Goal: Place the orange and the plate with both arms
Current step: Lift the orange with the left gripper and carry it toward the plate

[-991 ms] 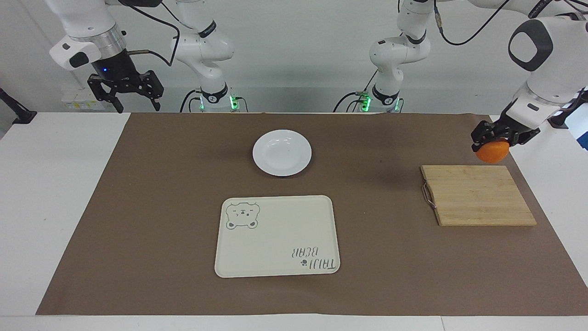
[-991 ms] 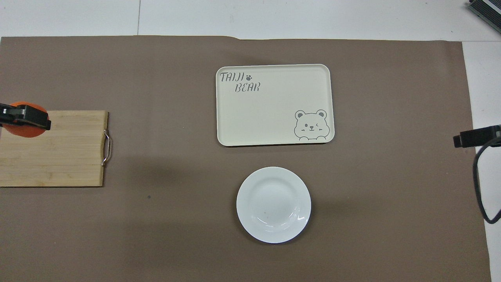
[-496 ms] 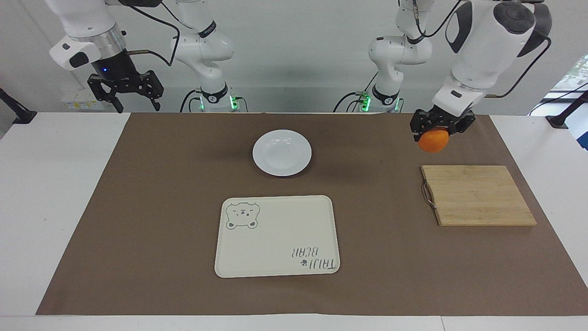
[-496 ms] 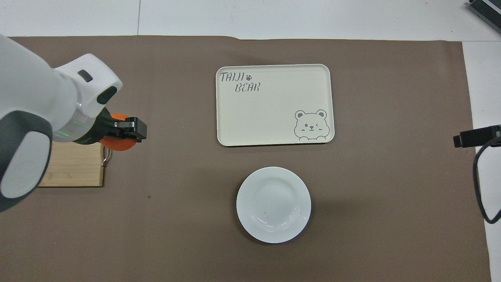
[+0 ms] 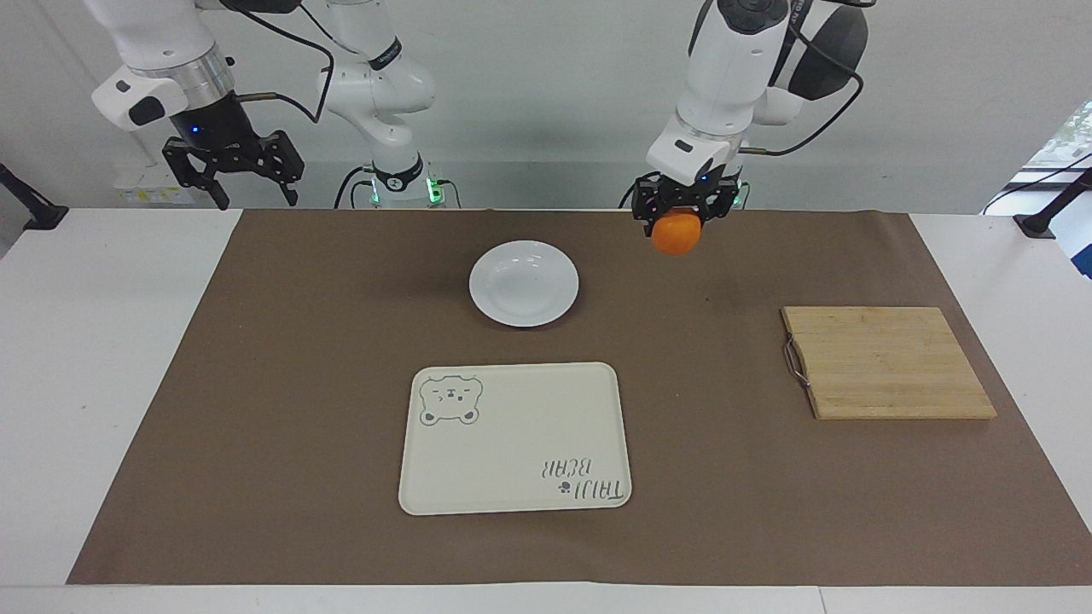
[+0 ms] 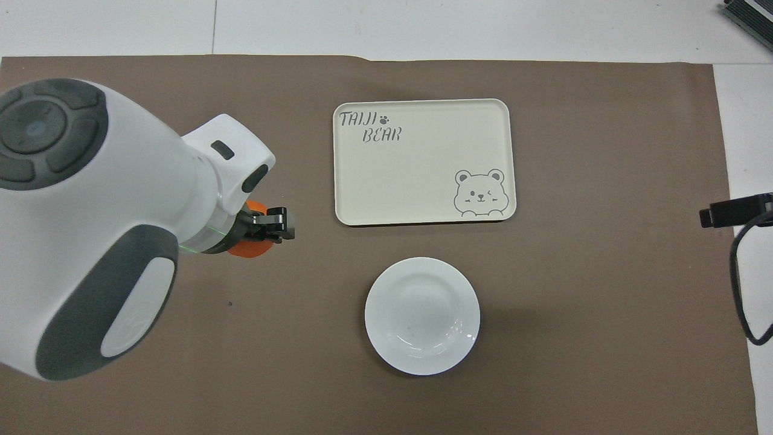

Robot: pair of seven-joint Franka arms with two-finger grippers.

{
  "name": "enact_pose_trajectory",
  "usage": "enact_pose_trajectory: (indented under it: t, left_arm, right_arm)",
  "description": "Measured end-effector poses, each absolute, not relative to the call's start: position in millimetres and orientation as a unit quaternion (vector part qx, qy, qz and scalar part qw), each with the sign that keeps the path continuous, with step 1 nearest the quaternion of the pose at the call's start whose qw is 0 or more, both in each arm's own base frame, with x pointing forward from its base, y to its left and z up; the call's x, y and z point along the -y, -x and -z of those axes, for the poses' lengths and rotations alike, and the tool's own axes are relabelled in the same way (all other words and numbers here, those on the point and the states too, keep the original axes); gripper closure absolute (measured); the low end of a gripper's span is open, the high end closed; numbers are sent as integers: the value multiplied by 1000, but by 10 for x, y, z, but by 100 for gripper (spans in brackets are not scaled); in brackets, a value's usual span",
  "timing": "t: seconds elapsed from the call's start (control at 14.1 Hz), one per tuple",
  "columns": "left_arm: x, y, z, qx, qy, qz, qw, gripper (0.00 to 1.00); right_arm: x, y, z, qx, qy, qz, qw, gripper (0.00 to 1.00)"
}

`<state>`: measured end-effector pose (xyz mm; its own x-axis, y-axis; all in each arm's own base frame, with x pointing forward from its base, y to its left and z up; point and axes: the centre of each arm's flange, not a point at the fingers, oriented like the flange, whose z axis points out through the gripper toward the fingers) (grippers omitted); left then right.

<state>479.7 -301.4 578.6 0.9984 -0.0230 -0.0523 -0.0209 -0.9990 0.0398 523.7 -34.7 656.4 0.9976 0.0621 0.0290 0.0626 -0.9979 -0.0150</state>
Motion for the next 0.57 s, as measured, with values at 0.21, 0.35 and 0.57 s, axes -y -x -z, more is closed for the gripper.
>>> enact_pose_trajectory:
  t: [0.21,0.35,0.57]
  left_arm:
    - [3417,-4587,-5457,7,-999,19,28,24]
    - [3645,-4456,-5195,-1,-999,6,38,24]
    - [4014,-4204,-4763,-13,-999,1,46,24]
  right_arm:
    - [347,-5237,-6564,31,999,14,8,0]
    - [347,-5237,-6564,31,999,14,8,0]
    - [347,-5237,-6564,31,999,14,8,0]
